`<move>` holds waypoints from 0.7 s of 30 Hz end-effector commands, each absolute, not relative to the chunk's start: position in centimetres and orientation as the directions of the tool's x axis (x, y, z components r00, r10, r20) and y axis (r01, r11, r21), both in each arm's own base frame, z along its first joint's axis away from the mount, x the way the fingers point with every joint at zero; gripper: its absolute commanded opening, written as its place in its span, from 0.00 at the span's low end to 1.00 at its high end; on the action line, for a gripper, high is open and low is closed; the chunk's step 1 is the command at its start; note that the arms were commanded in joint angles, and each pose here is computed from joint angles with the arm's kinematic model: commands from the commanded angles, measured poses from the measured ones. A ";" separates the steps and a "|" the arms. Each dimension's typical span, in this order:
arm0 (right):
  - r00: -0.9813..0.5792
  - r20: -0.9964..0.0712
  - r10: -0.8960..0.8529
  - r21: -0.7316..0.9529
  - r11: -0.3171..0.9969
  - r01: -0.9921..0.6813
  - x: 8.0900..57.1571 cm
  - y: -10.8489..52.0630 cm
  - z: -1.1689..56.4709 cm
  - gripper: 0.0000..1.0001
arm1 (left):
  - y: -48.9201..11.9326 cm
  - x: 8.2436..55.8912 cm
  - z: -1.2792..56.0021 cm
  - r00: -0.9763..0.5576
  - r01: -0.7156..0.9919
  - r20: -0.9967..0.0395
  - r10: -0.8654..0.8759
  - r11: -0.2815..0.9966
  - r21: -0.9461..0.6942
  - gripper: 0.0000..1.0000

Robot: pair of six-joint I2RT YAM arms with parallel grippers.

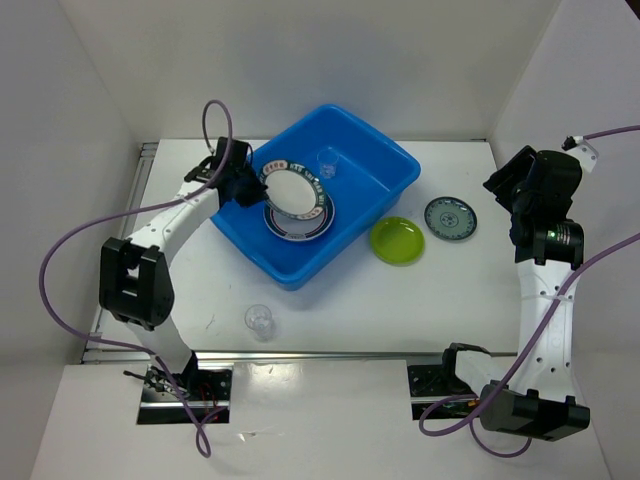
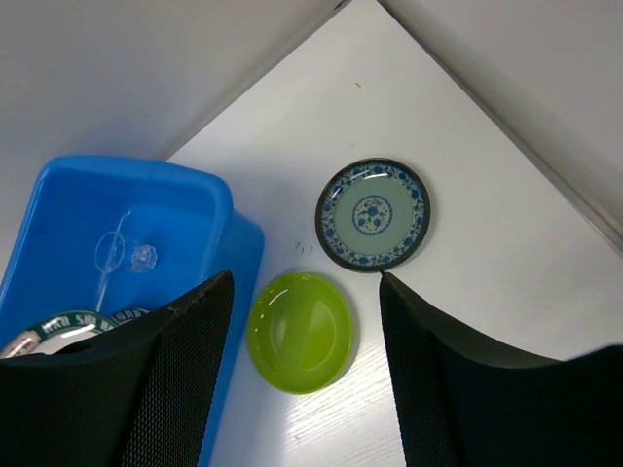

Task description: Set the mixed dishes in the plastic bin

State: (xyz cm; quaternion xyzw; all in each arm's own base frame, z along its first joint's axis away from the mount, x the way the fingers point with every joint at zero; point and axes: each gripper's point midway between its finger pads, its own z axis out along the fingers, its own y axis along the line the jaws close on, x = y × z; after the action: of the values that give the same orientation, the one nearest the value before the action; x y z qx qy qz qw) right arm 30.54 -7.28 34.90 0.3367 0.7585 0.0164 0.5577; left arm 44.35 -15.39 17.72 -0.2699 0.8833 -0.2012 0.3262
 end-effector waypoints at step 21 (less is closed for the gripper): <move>-0.121 -0.848 0.516 0.415 0.789 0.453 31.5 -6.8 36.1 0.67 | -17.8 43.6 9.2 -0.782 -0.307 -0.423 -0.458 0.873 -0.379 0.26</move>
State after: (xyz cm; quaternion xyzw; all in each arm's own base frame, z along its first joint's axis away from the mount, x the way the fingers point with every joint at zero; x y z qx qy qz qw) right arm 30.71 -7.08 34.97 0.3337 0.7587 0.0187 0.5592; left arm 43.81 -17.19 10.58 -0.2309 0.9202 -0.1603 0.2723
